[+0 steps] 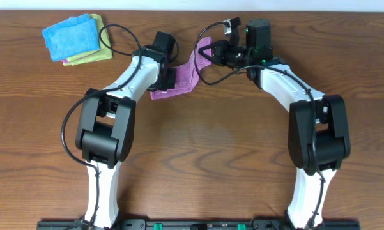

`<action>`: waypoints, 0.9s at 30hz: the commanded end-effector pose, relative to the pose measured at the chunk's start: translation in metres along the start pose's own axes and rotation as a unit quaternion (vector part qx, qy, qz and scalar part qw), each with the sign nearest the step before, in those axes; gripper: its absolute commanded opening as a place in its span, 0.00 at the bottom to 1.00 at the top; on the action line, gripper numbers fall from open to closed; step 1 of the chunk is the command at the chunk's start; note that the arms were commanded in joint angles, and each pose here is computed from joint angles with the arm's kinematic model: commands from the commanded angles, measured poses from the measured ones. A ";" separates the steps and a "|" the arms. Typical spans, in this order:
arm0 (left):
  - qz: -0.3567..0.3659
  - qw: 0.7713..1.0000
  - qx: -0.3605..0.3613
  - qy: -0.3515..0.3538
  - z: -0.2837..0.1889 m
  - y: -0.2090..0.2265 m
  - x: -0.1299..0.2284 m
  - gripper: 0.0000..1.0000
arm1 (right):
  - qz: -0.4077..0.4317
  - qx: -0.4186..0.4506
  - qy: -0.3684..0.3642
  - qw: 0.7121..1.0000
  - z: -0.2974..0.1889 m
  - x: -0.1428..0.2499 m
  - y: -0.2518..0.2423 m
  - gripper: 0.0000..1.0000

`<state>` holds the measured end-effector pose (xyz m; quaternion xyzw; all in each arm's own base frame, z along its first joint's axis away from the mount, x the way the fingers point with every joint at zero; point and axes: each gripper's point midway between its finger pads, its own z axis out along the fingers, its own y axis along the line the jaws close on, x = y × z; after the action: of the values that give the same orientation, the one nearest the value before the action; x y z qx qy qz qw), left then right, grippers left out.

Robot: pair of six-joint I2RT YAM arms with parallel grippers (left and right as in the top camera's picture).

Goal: Fold the cloth

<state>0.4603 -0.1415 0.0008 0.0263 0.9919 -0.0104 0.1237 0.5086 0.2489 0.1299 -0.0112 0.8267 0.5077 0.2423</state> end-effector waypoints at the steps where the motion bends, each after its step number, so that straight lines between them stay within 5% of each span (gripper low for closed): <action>1: -0.005 0.999 0.015 0.039 0.025 -0.007 0.019 0.06 | -0.011 -0.017 0.015 1.000 0.005 0.008 0.019 0.02; 20: -0.010 0.998 0.042 0.039 0.021 -0.017 0.016 0.06 | -0.020 0.001 0.055 0.998 0.016 0.035 0.017 0.01; 27: -0.011 0.999 0.046 -0.003 -0.018 -0.019 -0.012 0.06 | -0.020 0.001 0.054 0.998 0.015 0.035 0.017 0.02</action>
<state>0.4593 -0.1540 0.0058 0.0221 0.9926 -0.0454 0.1104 0.4808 0.2735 0.1124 -0.0355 0.8443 0.4980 0.1946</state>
